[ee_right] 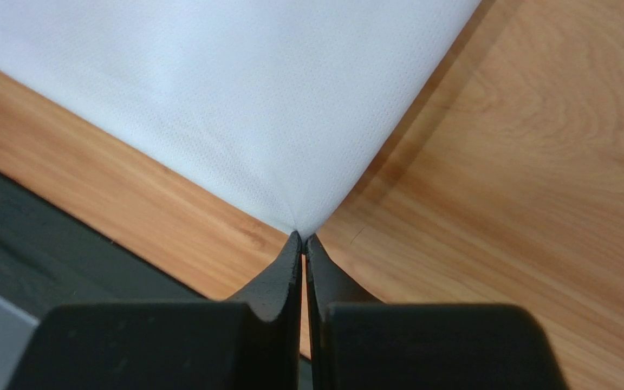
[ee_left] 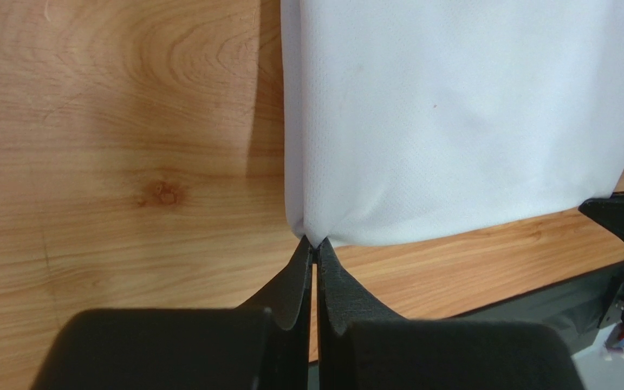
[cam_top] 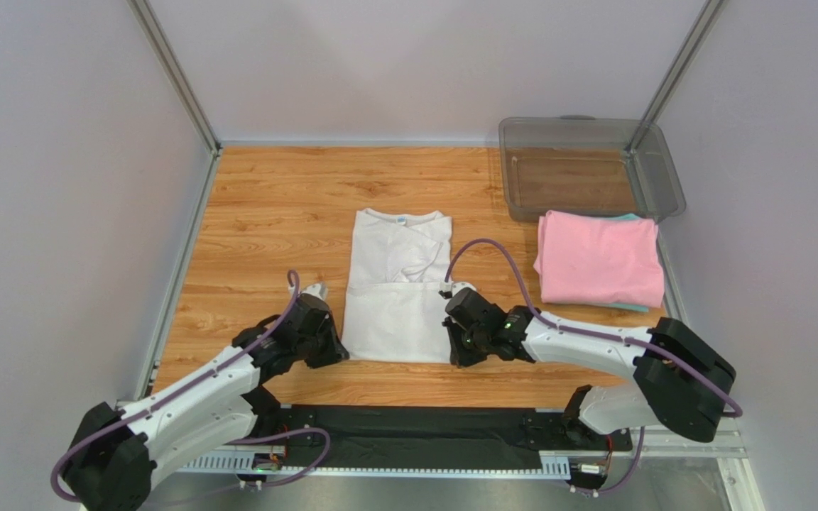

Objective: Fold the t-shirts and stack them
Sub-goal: Fold the tshirt

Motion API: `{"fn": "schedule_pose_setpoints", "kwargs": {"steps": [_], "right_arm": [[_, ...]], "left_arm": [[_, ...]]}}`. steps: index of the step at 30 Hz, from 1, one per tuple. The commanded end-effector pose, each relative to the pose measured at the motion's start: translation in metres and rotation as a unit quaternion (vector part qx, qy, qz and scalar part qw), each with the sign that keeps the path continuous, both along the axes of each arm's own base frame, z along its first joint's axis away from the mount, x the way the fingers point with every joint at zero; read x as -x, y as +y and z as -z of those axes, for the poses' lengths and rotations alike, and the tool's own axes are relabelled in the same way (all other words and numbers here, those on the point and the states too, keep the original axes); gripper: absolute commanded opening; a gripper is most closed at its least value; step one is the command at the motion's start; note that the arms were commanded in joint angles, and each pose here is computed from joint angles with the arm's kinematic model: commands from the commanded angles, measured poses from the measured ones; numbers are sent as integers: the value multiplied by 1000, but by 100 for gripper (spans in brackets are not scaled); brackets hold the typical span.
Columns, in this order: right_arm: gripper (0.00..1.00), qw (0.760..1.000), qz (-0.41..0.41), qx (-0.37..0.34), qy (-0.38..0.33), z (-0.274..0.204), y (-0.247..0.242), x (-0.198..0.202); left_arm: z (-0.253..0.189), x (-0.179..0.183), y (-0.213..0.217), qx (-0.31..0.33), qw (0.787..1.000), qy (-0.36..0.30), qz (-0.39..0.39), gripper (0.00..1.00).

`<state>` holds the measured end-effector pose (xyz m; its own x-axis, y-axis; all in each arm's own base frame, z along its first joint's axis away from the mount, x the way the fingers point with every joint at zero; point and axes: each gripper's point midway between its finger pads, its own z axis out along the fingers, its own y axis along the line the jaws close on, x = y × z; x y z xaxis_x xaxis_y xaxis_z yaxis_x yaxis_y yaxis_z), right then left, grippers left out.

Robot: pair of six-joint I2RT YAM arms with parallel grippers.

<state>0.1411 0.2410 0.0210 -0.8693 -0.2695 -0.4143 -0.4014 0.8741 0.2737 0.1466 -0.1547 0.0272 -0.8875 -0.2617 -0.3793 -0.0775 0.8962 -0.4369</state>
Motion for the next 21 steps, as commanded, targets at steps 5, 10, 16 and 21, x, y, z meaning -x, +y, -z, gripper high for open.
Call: {"fn": "schedule_pose_setpoints", "kwargs": {"steps": [5, 10, 16, 21], "right_arm": [[0, 989, -103, -99, 38, -81, 16, 40], [0, 961, -180, -186, 99, -127, 27, 81], [0, 936, -204, -253, 133, -169, 30, 105], [0, 941, -175, -256, 137, -171, 26, 100]], "left_arm": [[-61, 9, 6, 45, 996, -72, 18, 0], [-116, 15, 12, 95, 985, -146, 16, 0], [-162, 11, 28, 102, 971, -214, -7, 0], [-182, 0, 34, 92, 966, -241, -27, 0]]}}
